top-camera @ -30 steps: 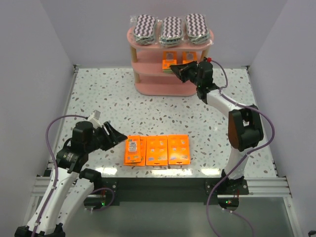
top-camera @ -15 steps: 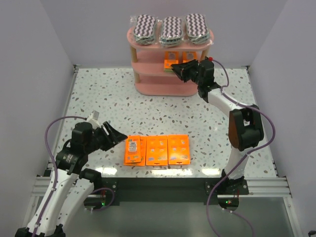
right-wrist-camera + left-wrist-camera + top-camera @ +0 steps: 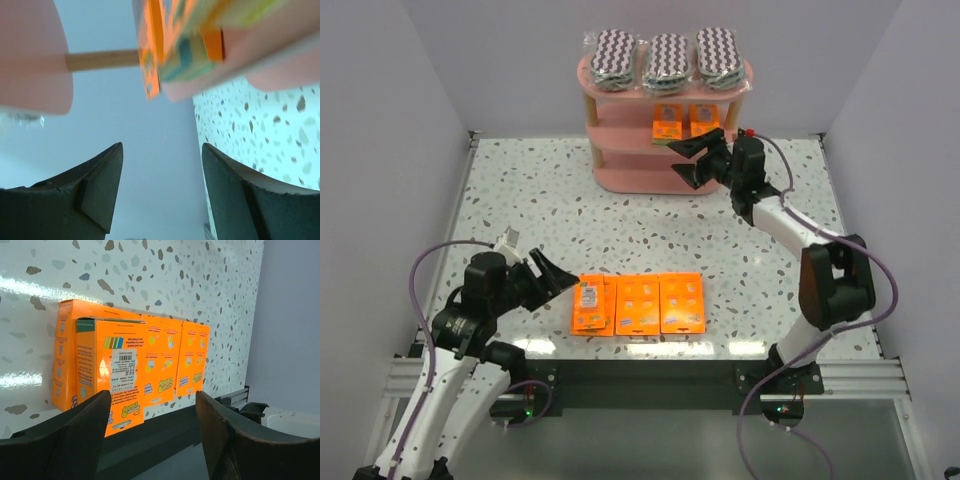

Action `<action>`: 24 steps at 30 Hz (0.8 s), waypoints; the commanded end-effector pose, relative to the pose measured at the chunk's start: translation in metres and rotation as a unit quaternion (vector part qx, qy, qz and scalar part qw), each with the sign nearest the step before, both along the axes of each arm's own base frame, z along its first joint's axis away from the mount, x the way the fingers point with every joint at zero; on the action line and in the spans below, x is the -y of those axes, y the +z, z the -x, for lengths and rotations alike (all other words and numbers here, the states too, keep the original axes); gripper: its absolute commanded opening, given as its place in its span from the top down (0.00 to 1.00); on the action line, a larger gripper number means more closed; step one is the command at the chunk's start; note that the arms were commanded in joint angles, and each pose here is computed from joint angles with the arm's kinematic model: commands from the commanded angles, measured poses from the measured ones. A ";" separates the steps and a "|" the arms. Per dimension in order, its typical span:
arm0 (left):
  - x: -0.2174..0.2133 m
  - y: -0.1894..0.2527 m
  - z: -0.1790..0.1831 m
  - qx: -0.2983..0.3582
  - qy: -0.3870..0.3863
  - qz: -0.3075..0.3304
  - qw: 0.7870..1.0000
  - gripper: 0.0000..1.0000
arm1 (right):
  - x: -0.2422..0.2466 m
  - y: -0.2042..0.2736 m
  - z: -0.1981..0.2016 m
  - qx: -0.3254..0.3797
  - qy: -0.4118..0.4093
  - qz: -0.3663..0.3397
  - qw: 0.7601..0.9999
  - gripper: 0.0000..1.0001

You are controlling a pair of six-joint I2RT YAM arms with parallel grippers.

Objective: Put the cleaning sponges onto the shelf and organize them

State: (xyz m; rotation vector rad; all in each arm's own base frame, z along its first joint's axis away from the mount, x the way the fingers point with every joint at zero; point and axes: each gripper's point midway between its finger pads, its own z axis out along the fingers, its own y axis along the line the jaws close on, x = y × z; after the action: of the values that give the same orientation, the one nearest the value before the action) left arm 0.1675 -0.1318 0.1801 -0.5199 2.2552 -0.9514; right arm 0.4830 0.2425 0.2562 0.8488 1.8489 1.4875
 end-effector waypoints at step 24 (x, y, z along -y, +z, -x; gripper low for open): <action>-0.002 -0.080 0.055 -0.181 0.112 0.147 0.966 0.28 | 0.039 -0.047 0.225 -0.042 0.102 0.157 0.981 0.13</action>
State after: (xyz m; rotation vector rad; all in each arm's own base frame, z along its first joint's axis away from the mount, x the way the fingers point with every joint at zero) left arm 0.1124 -0.1206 0.0994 -1.1724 2.2612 -1.0905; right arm 0.2633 0.2048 0.2047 0.6371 2.2184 1.2520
